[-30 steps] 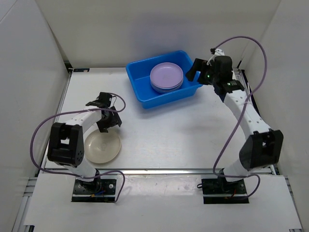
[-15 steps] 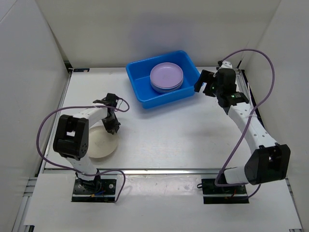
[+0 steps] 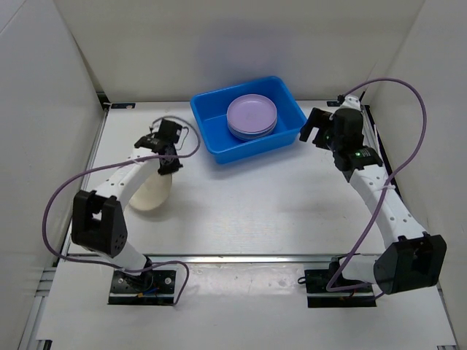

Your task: Place the plates into the plastic bin on the countertop

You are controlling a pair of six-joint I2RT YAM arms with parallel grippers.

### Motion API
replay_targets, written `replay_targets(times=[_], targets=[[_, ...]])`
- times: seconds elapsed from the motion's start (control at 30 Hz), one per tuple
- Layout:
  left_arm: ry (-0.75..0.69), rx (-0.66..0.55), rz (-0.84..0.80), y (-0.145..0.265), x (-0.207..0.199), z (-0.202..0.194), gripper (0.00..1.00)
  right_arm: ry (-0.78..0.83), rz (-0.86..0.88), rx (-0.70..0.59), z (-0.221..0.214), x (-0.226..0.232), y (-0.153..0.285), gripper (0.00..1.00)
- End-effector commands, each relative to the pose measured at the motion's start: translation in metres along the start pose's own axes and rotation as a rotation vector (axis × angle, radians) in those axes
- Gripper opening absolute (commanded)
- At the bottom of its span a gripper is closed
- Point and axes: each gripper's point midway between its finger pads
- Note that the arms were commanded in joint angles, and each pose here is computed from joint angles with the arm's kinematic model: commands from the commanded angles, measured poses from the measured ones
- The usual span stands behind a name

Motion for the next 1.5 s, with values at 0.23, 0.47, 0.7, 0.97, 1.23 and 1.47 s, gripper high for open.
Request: replay_targets(times=[0.23,0.47,0.7,0.97,1.23,1.47], targets=[[-0.336,-0.613,-0.291,0.131,-0.098,0.192,0.10,-0.019,-0.041,-0.050,0.010,-0.015,0.007,0.99],[-0.674,-0.690,-0.414,0.126,-0.224,0.228,0.10,-0.045,-0.068,-0.006,0.007,-0.032,0.003,0.99],[-0.679,-0.836,-0.555,0.121,-0.302,0.245,0.10,-0.063,-0.088,-0.010,0.012,-0.044,0.008,0.99],[-0.662,-0.927,-0.563,0.101,-0.342,0.252,0.10,-0.079,-0.094,0.024,0.006,-0.049,0.008,0.99],[-0.730,-0.966,-0.688,0.093,-0.373,0.239,0.15,-0.092,-0.106,0.060,-0.001,-0.054,0.000,0.99],[-0.772,-0.918,-0.701,0.076,-0.389,0.214,0.21,-0.109,-0.108,0.079,-0.004,-0.059,-0.004,0.99]])
Point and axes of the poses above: each gripper's point midway between its finger pads, its own y axis back along the fingers, its own x axis along the line the jaws close on, z = x × y, and after that the axes turned 11 degrees about -y, right-handed
